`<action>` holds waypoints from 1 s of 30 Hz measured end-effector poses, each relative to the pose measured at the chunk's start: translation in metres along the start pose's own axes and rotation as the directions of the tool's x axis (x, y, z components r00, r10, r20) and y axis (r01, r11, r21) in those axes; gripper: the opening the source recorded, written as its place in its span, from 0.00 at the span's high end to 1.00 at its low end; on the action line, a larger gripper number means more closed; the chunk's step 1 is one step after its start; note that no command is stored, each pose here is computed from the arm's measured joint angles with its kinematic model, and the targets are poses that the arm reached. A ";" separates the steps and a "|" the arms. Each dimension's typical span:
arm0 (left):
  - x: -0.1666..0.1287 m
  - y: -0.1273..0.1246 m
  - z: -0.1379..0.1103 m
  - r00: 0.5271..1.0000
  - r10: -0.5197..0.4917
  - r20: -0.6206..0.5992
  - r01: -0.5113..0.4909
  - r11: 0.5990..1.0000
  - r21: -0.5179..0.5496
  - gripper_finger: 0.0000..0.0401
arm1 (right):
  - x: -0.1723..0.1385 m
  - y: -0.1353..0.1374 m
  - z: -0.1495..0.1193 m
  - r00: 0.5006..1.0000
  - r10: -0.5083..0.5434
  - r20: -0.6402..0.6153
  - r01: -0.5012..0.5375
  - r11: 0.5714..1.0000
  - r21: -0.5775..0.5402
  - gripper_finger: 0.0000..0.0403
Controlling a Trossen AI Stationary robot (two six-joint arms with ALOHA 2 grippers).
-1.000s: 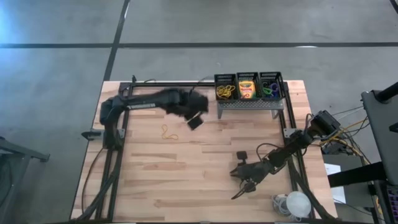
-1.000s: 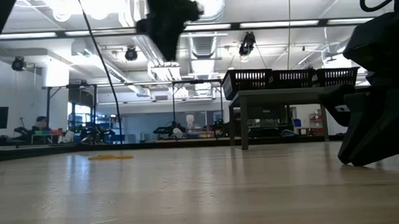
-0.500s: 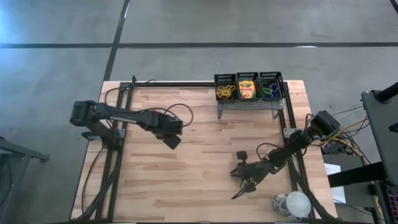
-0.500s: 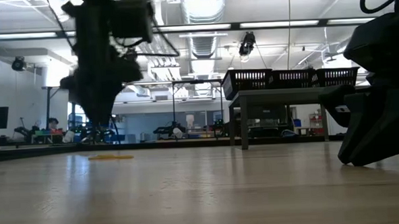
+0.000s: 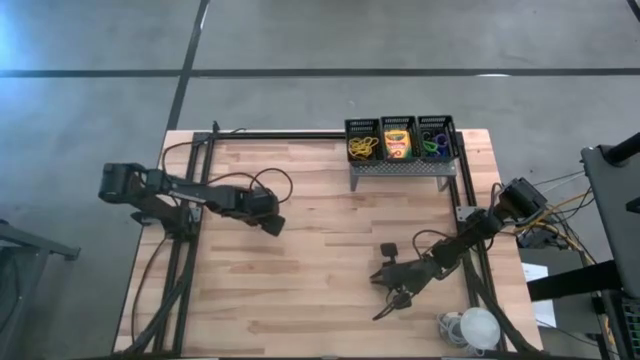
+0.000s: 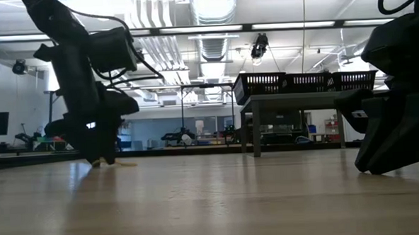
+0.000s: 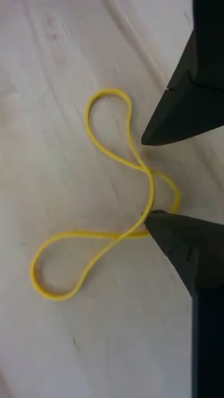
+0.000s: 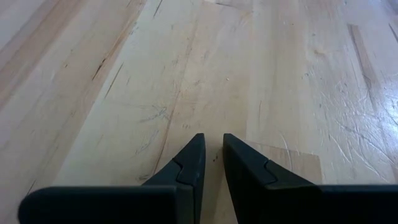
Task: Pick & Place Office Desk Supplies
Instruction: Put the yellow rubber band into the left black basket on the shelf
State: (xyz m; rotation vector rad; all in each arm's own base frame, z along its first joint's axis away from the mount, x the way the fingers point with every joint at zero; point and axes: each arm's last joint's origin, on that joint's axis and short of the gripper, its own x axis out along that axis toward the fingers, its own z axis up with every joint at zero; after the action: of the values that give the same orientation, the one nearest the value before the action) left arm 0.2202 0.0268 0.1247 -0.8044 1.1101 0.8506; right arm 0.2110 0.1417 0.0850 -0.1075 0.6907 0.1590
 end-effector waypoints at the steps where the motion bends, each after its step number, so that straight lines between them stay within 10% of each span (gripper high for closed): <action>1: 0.000 0.000 0.000 1.000 0.006 0.007 -0.006 1.000 0.005 0.51 | 0.000 0.000 0.000 1.000 0.000 0.000 0.000 1.000 0.000 0.86; 12: -0.002 -0.001 0.004 0.996 0.049 0.071 -0.056 0.993 0.105 0.97 | 0.000 0.000 0.000 1.000 0.000 0.001 0.000 1.000 -0.003 0.86; 21: -0.060 -0.063 0.032 0.971 -0.157 0.182 0.120 0.973 0.195 0.99 | 0.000 0.000 0.000 1.000 0.000 0.002 0.000 1.000 -0.006 0.86; 30: -0.151 -0.119 0.069 0.793 -0.413 0.448 0.270 0.897 0.349 1.00 | 0.000 0.000 0.000 1.000 -0.002 0.004 0.002 1.000 -0.008 0.86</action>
State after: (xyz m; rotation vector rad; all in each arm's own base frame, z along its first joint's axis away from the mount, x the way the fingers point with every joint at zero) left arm 0.3215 0.0081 0.3013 -0.4839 0.5542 0.5369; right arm 0.2112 0.1416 0.0852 -0.1151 0.6861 0.1598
